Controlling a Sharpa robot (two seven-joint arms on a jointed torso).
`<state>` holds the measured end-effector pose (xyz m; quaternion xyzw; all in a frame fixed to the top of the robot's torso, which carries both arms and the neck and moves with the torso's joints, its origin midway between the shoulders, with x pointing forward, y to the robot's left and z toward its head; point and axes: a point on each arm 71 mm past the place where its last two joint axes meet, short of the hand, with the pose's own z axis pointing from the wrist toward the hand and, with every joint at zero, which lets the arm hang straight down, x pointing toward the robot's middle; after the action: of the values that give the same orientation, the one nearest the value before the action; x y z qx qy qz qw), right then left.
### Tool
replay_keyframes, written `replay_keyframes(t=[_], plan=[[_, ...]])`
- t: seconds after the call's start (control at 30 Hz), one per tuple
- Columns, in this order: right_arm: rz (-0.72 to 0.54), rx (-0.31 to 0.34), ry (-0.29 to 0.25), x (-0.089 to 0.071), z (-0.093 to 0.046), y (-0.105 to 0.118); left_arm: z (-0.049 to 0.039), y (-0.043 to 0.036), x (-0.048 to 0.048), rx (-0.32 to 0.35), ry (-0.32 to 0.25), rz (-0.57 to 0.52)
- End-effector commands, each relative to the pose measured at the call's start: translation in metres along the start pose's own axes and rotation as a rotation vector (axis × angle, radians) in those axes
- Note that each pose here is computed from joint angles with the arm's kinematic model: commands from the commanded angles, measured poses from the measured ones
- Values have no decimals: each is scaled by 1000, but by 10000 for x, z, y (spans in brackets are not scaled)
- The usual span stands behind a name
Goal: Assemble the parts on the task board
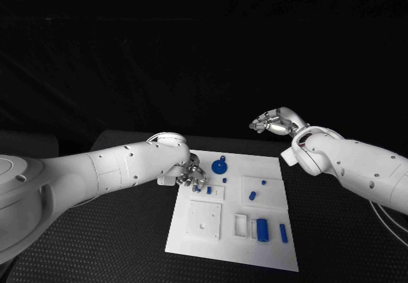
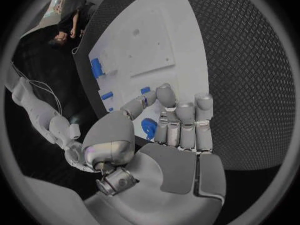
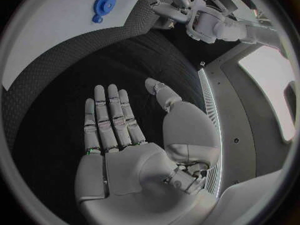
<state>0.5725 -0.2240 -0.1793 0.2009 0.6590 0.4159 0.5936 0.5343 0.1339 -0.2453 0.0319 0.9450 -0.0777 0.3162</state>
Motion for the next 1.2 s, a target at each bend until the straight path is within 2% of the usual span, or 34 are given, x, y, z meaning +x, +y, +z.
replay_keyframes(t=[0.03,0.43,0.7,1.2], plan=[[3,-8,13,19,2,12,6,-20,-15,3,-22,21],[3,-8,13,20,2,13,48,-42,59,4,9,39],[3,-9,13,22,2,16,63,-22,69,-2,5,38],[3,-10,14,23,2,17,71,-29,73,-2,-7,47]])
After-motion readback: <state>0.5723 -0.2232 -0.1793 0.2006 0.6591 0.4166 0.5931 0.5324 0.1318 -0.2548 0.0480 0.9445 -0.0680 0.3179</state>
